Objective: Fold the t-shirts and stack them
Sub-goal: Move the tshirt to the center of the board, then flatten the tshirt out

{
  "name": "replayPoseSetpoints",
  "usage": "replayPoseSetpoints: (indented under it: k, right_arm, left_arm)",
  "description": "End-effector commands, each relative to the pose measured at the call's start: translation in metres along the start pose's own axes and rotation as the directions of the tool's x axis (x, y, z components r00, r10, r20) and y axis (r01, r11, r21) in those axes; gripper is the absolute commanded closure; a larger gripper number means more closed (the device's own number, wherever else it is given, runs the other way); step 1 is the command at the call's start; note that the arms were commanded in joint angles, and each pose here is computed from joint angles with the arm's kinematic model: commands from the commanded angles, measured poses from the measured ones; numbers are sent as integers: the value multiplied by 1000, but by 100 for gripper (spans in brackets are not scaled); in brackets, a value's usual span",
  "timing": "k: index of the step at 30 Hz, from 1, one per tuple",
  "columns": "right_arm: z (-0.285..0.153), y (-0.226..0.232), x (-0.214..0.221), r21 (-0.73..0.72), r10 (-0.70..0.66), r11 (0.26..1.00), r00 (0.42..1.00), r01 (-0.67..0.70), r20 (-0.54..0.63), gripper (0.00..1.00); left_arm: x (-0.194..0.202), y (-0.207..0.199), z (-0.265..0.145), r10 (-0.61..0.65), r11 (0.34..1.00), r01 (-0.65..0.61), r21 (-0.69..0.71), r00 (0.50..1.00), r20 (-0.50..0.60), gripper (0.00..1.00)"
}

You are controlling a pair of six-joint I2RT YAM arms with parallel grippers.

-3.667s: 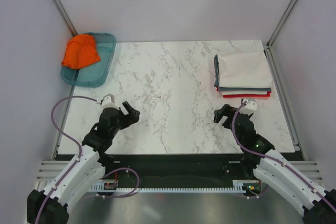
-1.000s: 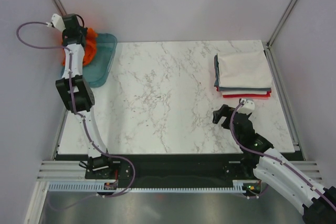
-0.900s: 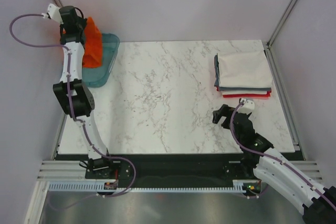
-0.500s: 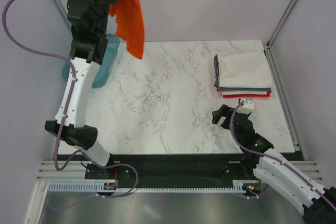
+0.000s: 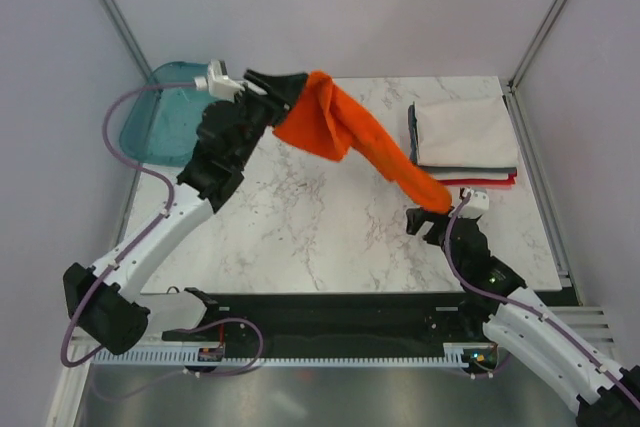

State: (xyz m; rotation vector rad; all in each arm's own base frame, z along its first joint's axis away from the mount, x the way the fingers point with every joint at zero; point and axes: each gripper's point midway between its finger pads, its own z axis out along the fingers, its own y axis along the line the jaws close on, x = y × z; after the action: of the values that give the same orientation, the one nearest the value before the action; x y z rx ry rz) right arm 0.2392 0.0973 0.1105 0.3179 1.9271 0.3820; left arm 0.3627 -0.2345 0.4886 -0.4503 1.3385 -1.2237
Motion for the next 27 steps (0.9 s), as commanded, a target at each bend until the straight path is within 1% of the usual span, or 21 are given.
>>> replayPoseSetpoints:
  k: [1,2,3,4,5,6,7,8,9,10,12,13,14,16,17,19,22,23,24,26,27]
  right_arm:
    - [-2,1,-7,-1,13,1000,1000,-13,27,2]
    - [-3,2,-8,-13,15,1000,999,-14,31,2]
    - [-4,4,-8,-23,17,1000,999,-16,31,2]
    - [-4,4,-6,-31,12,999,1000,-12,29,2]
    - [-4,5,-8,-40,15,999,999,-14,39,2]
    - [-4,6,-7,-45,10,999,999,-8,41,2]
    - [-4,7,-9,-50,9,999,999,-6,44,2]
    - [-2,7,-7,-48,2,999,999,0,37,2]
    - [-2,9,-10,-50,2,999,999,0,38,2]
    - [-2,11,-10,-51,-2,999,1000,4,30,2]
    - [1,16,-9,-51,-19,999,1000,19,-5,3]
    - [2,18,-8,-50,-27,998,999,26,-22,5]
    - [5,17,2,-34,-44,999,996,42,-74,7]
    - [7,23,0,-29,-45,999,994,42,-104,16]
    - [9,19,10,-3,-54,999,987,54,-154,21]
    - [9,24,16,-15,-56,998,978,55,-202,25]
    - [8,30,30,-43,-58,998,959,48,-278,36]
    - [7,33,35,-59,-61,997,951,45,-302,36]
    - [5,36,38,-81,-71,996,947,47,-314,36]
    - [5,36,41,-86,-77,995,940,51,-332,36]
    - [5,36,38,-82,-85,995,941,62,-326,36]
  left_arm:
    - [45,128,-37,-82,953,83,-292,997,15,31]
    - [50,149,-56,-75,930,73,-360,997,10,13]
    - [61,183,-76,-49,895,40,-445,999,-9,0]
    - [59,198,-88,-15,874,15,-486,1000,5,0]
    - [60,211,-100,35,854,-41,-518,999,-21,0]
    - [57,217,-114,58,846,-59,-529,998,-19,0]
    - [53,221,-121,84,837,-78,-541,996,-14,0]
    - [52,223,-128,133,828,-135,-545,990,-44,0]
    - [47,218,-133,155,832,-156,-532,987,-47,0]
    - [49,220,-138,197,822,-219,-526,975,-99,0]
    - [56,213,-139,231,831,-285,-477,958,-170,0]
    - [71,208,-138,230,849,-320,-420,940,-251,0]
    - [80,208,-139,264,845,-376,-380,912,-315,0]
    - [102,205,-140,245,863,-395,-314,873,-422,0]
    - [113,211,-138,238,859,-408,-307,852,-466,2]
    - [130,216,-142,224,861,-420,-289,821,-524,3]
    - [150,228,-148,213,853,-443,-276,778,-591,4]
    - [153,234,-153,215,844,-458,-278,765,-608,0]
    - [154,237,-156,212,839,-464,-286,761,-613,0]
    - [152,250,-166,214,816,-484,-317,762,-612,0]
    - [146,248,-169,222,815,-480,-324,775,-591,0]
